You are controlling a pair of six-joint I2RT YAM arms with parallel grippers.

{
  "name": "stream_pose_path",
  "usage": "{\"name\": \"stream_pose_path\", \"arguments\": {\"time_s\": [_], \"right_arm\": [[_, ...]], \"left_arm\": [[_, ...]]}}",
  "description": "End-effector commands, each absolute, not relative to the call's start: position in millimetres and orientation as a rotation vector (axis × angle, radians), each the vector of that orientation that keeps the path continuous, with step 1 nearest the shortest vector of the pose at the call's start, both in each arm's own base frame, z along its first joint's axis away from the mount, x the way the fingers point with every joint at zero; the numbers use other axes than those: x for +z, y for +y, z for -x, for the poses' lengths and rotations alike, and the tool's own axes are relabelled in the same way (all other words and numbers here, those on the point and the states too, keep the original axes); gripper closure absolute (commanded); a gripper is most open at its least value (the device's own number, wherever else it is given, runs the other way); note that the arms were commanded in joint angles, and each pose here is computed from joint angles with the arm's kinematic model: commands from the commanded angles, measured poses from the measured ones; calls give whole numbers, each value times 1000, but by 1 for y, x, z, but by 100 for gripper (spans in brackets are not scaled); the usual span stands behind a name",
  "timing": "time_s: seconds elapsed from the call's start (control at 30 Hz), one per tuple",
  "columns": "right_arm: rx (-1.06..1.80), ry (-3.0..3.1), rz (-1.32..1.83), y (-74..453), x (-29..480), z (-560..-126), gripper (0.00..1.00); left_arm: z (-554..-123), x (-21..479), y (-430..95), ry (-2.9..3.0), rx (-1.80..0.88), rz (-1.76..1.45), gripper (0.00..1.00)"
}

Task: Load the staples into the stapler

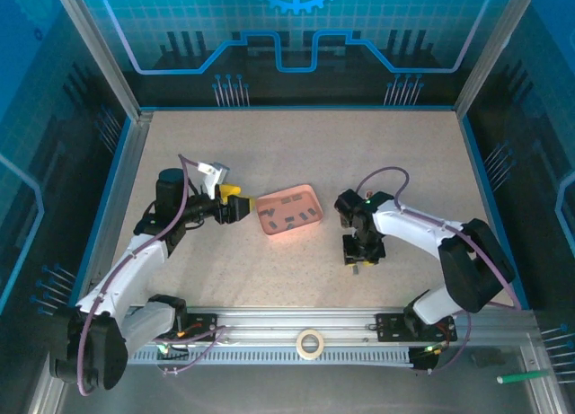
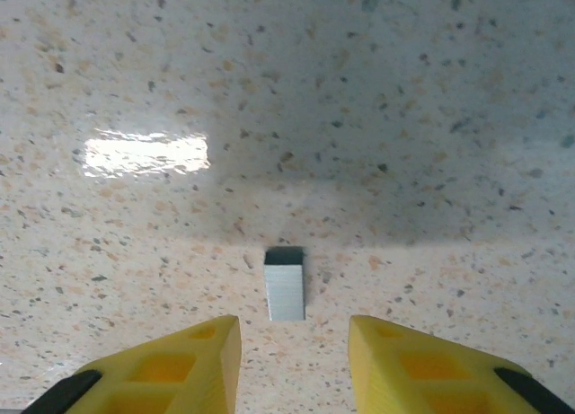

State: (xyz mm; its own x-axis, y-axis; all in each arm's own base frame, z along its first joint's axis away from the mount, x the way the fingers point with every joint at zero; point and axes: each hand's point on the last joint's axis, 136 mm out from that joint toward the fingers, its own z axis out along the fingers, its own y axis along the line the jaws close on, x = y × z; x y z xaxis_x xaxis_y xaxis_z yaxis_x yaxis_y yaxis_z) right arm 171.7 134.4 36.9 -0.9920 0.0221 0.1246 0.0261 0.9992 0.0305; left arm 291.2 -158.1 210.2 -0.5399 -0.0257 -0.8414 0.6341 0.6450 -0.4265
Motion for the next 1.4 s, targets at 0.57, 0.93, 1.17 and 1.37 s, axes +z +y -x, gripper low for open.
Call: {"name": "stream_pose_path", "arguments": {"time_s": [0.57,0.93,1.17,1.37], "right_arm": [[-37,-2943,25,139,11,-173,71],[26,-2906,42,129,1,-159,81],[-8,-3005,72,130,20,-168,83],[-70,-3244,83,135,61,-210,83]], "left_arm": [[-286,209,-159,1958,-923,-504,26],[-286,209,-159,1958,-920,-504,26],[-286,208,-159,1958,-922,-500,26],[-288,208,-159,1954,-921,-489,26]]}}
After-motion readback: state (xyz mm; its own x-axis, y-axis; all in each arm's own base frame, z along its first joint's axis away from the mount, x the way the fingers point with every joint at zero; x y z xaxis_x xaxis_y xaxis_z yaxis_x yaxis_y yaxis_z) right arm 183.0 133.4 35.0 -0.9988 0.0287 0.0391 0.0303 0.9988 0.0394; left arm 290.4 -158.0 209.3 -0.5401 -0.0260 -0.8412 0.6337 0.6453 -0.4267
